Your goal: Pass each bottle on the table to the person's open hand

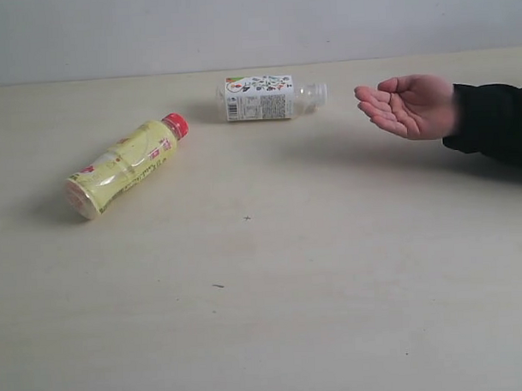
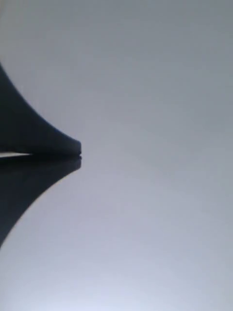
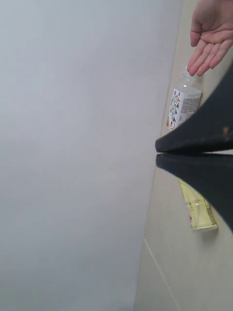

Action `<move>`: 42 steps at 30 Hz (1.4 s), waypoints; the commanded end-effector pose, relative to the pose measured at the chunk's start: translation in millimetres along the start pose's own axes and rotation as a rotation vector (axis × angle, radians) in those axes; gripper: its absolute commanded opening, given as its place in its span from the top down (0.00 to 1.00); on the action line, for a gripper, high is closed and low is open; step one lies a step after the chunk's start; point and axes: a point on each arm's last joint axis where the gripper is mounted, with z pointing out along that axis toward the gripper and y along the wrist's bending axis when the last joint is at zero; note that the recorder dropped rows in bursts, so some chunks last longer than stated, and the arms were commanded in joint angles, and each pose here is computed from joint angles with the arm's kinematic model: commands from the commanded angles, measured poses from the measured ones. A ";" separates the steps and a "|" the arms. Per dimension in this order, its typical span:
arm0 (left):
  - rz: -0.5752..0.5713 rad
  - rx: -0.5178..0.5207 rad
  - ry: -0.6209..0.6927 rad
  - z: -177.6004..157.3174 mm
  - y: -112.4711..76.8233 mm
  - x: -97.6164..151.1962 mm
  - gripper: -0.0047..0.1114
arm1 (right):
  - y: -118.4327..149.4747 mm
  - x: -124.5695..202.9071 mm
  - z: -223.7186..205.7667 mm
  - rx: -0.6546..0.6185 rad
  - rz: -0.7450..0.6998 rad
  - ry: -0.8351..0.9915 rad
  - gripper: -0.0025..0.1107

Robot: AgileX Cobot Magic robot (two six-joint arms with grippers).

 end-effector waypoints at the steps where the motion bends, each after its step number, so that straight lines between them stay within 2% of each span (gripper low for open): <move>1: 0.086 0.050 -0.056 47.1 -35.7 -51.7 0.96 | -0.1 0.9 -0.4 0.000 0.006 -0.005 0.98; 4: 0.189 -0.014 0.083 105.5 -45.8 -65.1 0.96 | -0.3 0.5 -0.2 0.001 0.009 -0.008 0.98; 7: 0.302 -0.137 0.305 171.0 -39.9 -59.6 0.96 | -0.3 0.3 -0.2 0.001 0.010 -0.011 0.98; 10: 0.409 -0.302 0.603 231.8 -21.2 -33.1 0.96 | -0.3 0.3 -0.2 0.001 0.010 -0.011 0.98; 12: 0.495 -0.369 0.833 261.6 -10.9 -5.6 0.96 | -0.3 0.3 -0.2 0.001 0.010 -0.011 0.98; 14: 0.551 -0.371 1.036 282.2 -8.2 23.1 0.96 | -0.3 0.3 -0.2 0.001 0.010 -0.011 0.98; 16: 0.600 -0.309 1.233 300.9 -10.4 57.0 0.96 | -0.3 0.3 -0.2 0.001 0.010 -0.011 0.98; 20: 0.708 -0.156 1.520 326.6 -16.6 115.8 0.96 | -0.3 0.3 -0.2 0.001 0.010 -0.011 0.98; 23: 0.705 -0.163 1.707 338.1 -10.2 145.9 0.94 | -0.3 0.3 -0.2 0.001 0.010 -0.011 0.98; 26: 0.671 -0.135 1.717 357.0 -3.4 174.9 0.86 | -0.3 0.3 -0.2 0.001 0.010 -0.011 0.98; 28: 0.668 -0.121 1.738 361.4 4.5 191.8 0.76 | -0.3 0.3 -0.2 0.001 0.010 -0.011 0.98; 30: 0.684 -0.083 1.771 361.8 10.9 208.0 0.61 | -0.3 0.3 -0.2 0.001 0.010 -0.011 0.98; 32: 0.695 -0.069 1.800 359.7 16.5 219.5 0.42 | -0.3 0.3 -0.2 0.001 0.010 -0.011 0.98; 33: 0.694 -0.072 1.812 358.6 19.4 224.5 0.29 | -0.3 0.3 -0.2 0.001 0.010 -0.011 0.98; 36: 0.692 -0.085 1.841 355.5 26.8 235.9 0.11 | -0.3 0.3 -0.2 0.001 0.010 -0.011 0.98; 42: 0.686 -0.093 1.893 348.9 38.5 254.8 0.12 | -0.3 0.3 -0.2 0.001 0.010 -0.011 0.98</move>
